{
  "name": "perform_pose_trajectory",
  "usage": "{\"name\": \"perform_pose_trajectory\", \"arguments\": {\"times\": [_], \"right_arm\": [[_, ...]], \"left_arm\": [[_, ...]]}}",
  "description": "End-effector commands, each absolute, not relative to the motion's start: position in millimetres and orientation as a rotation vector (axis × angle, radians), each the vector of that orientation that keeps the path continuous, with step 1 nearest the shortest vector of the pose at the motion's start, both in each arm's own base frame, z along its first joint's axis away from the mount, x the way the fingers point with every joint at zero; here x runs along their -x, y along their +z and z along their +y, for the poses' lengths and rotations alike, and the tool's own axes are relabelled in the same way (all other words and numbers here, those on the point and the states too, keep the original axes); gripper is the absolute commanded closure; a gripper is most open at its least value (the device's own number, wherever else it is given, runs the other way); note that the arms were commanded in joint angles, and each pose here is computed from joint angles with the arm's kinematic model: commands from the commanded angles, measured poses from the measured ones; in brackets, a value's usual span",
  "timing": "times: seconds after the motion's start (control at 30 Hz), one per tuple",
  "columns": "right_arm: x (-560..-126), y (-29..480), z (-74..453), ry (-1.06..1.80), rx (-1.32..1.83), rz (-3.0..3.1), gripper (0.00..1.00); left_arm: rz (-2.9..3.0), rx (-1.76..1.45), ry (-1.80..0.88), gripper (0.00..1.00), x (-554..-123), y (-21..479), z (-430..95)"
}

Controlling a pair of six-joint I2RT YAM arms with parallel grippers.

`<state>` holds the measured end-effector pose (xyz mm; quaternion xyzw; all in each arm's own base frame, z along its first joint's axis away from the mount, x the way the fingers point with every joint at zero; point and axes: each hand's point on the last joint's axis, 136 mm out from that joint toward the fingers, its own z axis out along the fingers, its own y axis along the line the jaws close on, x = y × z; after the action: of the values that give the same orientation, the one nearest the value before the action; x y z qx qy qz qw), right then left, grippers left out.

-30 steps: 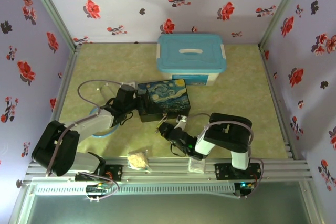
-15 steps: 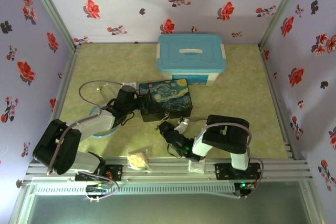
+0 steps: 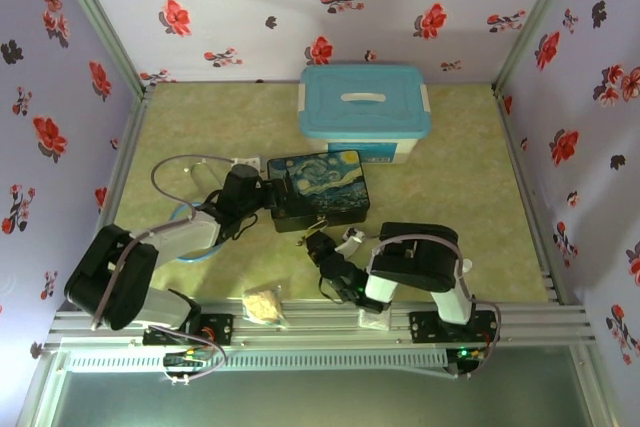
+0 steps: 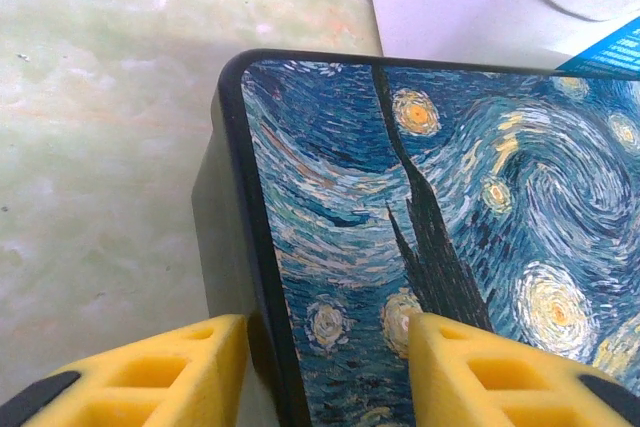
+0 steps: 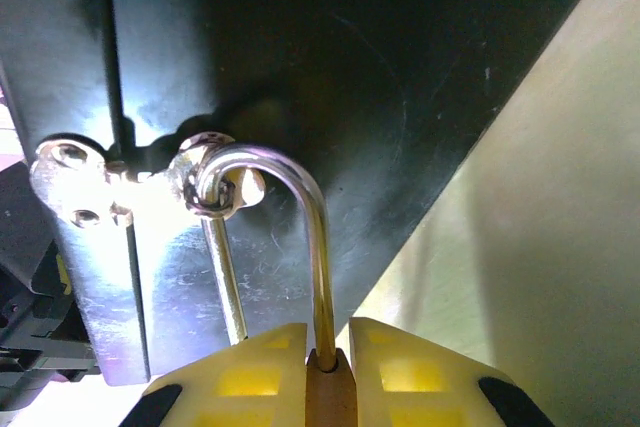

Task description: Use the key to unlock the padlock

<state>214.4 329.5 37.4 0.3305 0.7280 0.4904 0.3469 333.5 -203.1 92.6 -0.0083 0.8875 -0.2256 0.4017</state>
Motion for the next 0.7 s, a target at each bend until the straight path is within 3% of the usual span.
{"name": "perform_pose_trajectory", "arguments": {"times": [0.0, 0.3, 0.5, 0.67], "right_arm": [[-229, 28, 278, 1.040, -0.925, 1.780, 1.00], [-234, 42, 298, 1.107, -0.869, 1.730, 1.00], [-234, 41, 294, 1.082, -0.951, 1.707, 1.00], [-237, 45, 310, 1.131, -0.937, 1.689, 1.00]], "left_arm": [[2.499, 0.033, -0.318, 0.55, -299, 21, -163], [2.459, 0.028, -0.365, 0.57, -304, 38, -175], [2.320, 0.051, -0.598, 0.48, -314, 96, -202], [2.261, 0.005, -0.742, 0.40, -318, 116, -227]]}}
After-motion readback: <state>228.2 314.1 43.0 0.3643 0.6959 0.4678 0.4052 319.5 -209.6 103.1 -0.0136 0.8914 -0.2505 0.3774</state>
